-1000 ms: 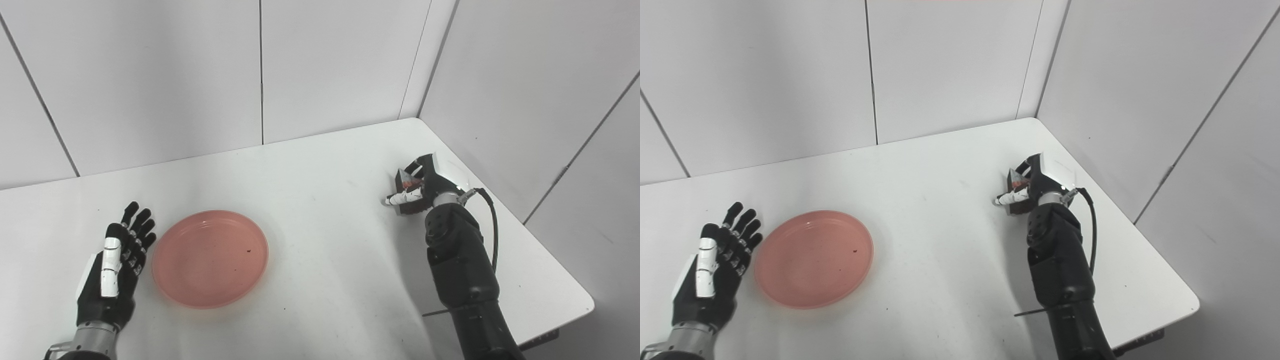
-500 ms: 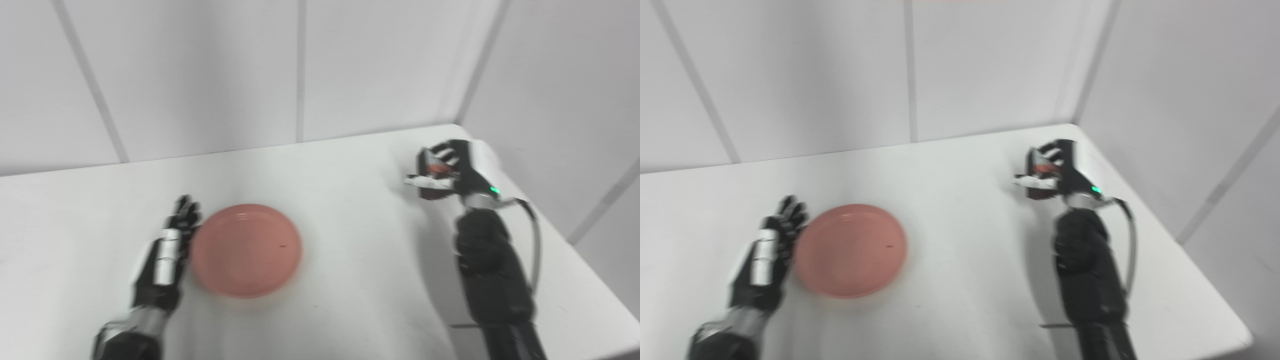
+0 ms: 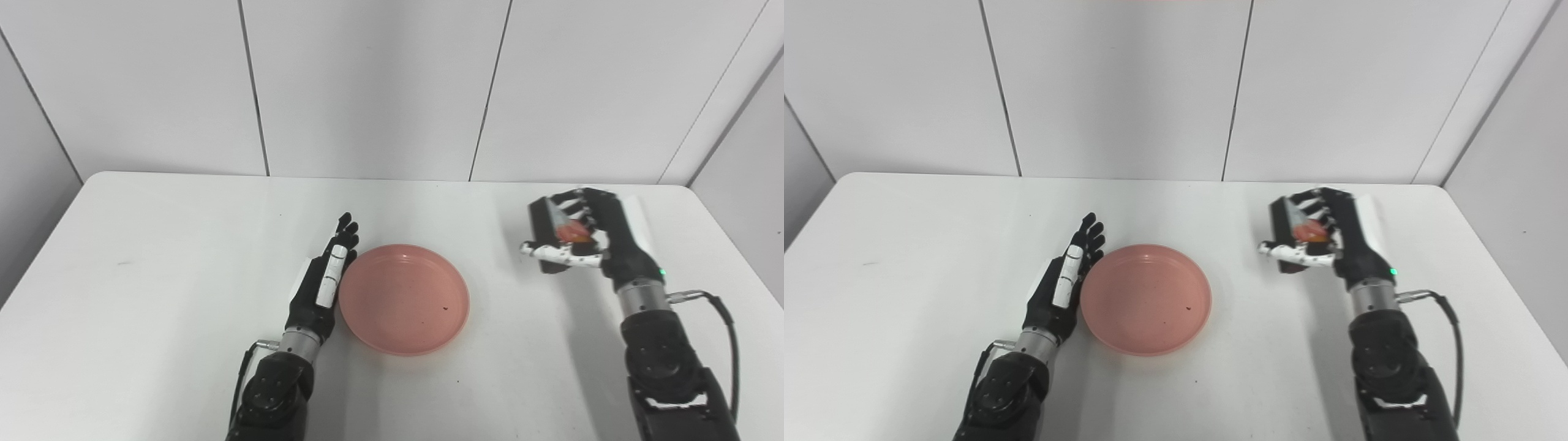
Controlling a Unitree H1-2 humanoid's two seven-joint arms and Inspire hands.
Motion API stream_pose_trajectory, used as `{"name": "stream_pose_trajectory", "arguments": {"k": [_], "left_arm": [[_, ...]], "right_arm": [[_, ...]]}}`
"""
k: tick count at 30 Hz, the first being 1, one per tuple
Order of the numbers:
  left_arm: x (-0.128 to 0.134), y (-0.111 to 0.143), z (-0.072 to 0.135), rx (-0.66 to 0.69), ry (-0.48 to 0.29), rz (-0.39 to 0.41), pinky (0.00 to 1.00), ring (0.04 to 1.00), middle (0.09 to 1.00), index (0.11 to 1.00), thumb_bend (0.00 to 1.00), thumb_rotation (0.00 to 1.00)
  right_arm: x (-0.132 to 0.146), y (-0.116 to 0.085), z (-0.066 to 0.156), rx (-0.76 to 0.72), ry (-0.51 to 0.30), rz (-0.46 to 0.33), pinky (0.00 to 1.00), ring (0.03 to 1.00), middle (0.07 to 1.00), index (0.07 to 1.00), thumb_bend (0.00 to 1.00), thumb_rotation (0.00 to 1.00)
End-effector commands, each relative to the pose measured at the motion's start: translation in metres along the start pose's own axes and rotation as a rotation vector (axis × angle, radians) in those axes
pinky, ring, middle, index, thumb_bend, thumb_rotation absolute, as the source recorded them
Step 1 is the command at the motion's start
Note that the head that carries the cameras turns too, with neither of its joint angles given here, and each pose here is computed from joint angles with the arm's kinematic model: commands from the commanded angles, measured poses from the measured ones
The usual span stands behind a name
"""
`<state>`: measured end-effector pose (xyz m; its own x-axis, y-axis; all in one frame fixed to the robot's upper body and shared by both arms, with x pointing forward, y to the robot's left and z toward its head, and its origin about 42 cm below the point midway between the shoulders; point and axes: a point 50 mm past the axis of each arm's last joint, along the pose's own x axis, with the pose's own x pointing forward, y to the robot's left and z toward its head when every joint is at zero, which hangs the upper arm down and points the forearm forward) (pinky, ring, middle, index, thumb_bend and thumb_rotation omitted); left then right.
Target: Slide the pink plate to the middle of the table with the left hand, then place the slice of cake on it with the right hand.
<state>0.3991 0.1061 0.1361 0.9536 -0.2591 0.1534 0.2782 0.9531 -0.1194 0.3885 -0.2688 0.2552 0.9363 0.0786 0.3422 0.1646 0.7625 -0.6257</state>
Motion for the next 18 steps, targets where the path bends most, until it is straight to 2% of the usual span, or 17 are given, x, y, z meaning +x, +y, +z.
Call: {"name": "stream_pose_trajectory", "arguments": {"k": [1, 4, 7, 11, 13, 17, 18], "left_arm": [[-0.013, -0.007, -0.021, -0.014, 0.051, 0.012, 1.00, 1.000, 1.000, 1.000, 0.71, 1.00], [-0.012, -0.008, -0.020, -0.010, 0.050, 0.018, 1.00, 1.000, 1.000, 1.000, 0.71, 1.00], [-0.012, -0.007, -0.018, 0.007, 0.048, 0.015, 1.00, 1.000, 1.000, 0.998, 0.71, 1.00], [-0.014, -0.006, -0.017, -0.011, 0.036, 0.017, 1.00, 1.000, 1.000, 1.000, 0.72, 1.00], [-0.014, -0.006, -0.016, -0.017, 0.030, 0.023, 1.00, 1.000, 1.000, 1.000, 0.76, 1.00], [-0.015, -0.007, -0.017, -0.017, 0.023, 0.032, 1.00, 1.000, 1.000, 1.000, 0.77, 1.00], [-0.015, -0.007, -0.017, -0.018, 0.024, 0.033, 1.00, 1.000, 1.000, 1.000, 0.76, 1.00]], "right_arm": [[0.005, 0.000, 0.030, -0.002, -0.096, 0.000, 0.14, 0.204, 0.398, 0.491, 0.51, 0.00], [0.004, 0.015, 0.048, 0.001, -0.130, 0.040, 0.14, 0.208, 0.408, 0.494, 0.51, 0.00], [0.006, 0.039, 0.065, 0.001, -0.158, 0.093, 0.12, 0.184, 0.392, 0.489, 0.51, 0.00], [0.010, 0.062, 0.066, -0.008, -0.177, 0.151, 0.11, 0.175, 0.385, 0.485, 0.51, 0.00], [0.011, 0.071, 0.066, -0.017, -0.185, 0.179, 0.11, 0.168, 0.448, 0.477, 0.52, 0.00], [0.011, 0.085, 0.063, -0.051, -0.195, 0.228, 0.11, 0.177, 0.400, 0.482, 0.51, 0.00], [0.011, 0.087, 0.062, -0.063, -0.200, 0.236, 0.11, 0.177, 0.441, 0.478, 0.52, 0.00]]}}
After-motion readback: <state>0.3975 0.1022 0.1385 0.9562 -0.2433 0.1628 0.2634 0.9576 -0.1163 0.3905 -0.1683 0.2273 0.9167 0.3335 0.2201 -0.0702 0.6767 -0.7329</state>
